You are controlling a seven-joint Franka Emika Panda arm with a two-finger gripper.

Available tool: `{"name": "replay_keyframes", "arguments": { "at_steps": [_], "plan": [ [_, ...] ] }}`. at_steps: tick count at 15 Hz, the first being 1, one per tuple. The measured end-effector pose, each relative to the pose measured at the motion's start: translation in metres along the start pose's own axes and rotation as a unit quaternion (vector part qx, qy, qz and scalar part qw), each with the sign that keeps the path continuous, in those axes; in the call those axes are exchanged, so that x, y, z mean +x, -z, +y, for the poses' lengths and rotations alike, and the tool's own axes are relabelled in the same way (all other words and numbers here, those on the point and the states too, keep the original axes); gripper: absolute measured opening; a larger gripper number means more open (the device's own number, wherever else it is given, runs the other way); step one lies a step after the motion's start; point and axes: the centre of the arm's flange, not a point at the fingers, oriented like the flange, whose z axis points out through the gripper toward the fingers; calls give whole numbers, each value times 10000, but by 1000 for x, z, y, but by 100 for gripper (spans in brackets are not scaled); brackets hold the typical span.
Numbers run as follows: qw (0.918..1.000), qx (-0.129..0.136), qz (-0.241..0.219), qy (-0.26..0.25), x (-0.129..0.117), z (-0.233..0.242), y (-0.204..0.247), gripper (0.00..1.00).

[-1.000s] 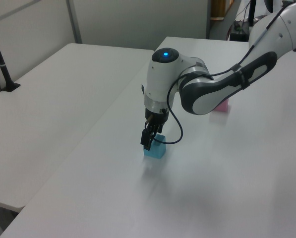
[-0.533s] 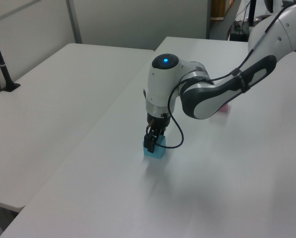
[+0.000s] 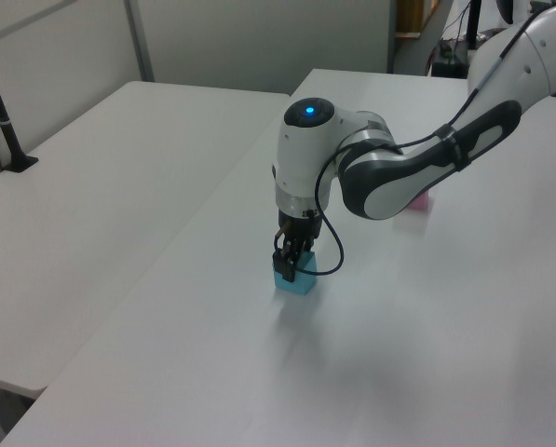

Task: Put blue cube on pink cube
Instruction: 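Lift the light-blue cube and carry it over the pink cube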

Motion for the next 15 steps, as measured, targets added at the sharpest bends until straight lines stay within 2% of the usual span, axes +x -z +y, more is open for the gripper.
{"name": "replay_keyframes", "arguments": {
  "at_steps": [3, 8, 15],
  "plan": [
    [9997, -155, -165, 65, 6, 22, 25, 59],
    [9967, -8, -643, 486, 15, 80, 82, 59],
    [9874, -116, -1254, 961, 3, 181, 139, 59]
  ]
}}
